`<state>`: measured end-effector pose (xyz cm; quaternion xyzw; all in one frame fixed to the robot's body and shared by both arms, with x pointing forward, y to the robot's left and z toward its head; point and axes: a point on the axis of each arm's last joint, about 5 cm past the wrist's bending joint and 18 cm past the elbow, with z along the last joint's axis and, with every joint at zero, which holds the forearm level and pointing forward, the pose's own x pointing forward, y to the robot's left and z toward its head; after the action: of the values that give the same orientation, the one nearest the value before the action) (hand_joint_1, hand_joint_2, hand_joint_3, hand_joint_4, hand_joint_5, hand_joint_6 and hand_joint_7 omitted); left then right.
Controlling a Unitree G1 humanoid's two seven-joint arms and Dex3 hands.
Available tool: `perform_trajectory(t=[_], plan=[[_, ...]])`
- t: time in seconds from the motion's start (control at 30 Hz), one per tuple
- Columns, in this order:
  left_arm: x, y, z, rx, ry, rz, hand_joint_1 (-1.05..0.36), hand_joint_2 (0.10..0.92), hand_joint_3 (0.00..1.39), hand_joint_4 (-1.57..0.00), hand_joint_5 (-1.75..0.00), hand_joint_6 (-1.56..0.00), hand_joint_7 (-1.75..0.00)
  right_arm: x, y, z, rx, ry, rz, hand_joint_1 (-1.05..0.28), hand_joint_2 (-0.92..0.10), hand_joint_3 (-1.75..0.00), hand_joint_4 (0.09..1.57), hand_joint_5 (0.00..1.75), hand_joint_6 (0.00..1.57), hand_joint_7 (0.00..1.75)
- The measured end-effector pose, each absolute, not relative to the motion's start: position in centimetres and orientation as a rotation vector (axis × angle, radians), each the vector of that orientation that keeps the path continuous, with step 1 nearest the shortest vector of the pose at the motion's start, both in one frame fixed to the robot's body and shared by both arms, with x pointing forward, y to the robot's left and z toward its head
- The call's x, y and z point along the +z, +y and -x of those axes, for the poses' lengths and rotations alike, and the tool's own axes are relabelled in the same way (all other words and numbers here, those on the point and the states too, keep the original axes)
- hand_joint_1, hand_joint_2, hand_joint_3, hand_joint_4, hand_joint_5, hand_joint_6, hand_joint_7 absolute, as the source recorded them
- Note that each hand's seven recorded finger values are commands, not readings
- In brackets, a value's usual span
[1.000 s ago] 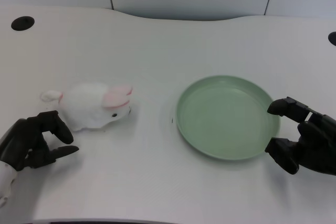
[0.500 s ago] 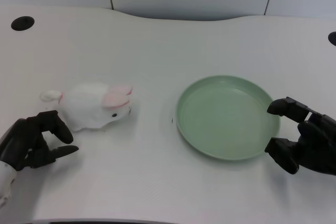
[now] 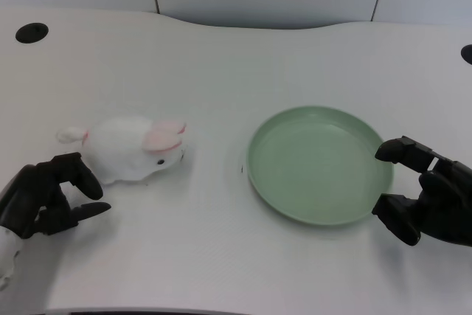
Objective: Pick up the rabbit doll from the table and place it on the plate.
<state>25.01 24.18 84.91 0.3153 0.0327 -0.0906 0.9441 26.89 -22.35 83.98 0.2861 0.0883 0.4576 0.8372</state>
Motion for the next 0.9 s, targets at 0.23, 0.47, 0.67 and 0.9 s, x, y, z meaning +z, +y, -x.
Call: perform_trajectory(t=[0.23, 0.47, 0.67, 0.9], plan=[[85.7, 23.6, -25.1, -0.198, -0.110, -0.683, -0.63, 0.921, 0.08, -0.65, -0.99, -0.86, -0.34, 84.0, -22.4, -26.9, 0.967, 0.182, -0.602, -0.66, -0.92, -0.11, 0.88, 1.75, 0.75, 1.40], [89.0, 24.4, -25.8, -0.225, -0.409, -0.797, -0.77, 0.921, 0.17, -0.53, -0.21, -0.57, 0.00, 84.1, -22.4, -27.0, 0.965, 0.179, -0.599, -0.66, -0.92, -0.14, 0.87, 1.75, 0.73, 1.42], [90.6, 24.2, -27.0, -0.212, -0.524, -0.926, -0.84, 0.921, 0.18, -0.35, -0.06, -0.38, 0.00, 84.1, -22.4, -27.0, 0.966, 0.177, -0.599, -0.67, -0.92, -0.13, 0.87, 1.75, 0.72, 1.43], [93.3, 23.3, -30.0, -0.212, -0.602, -1.085, -0.95, 0.921, 0.21, -0.25, 0.00, -0.27, 0.00, 84.1, -22.4, -27.0, 0.963, 0.178, -0.596, -0.66, -0.92, -0.13, 0.89, 1.75, 0.73, 1.44]])
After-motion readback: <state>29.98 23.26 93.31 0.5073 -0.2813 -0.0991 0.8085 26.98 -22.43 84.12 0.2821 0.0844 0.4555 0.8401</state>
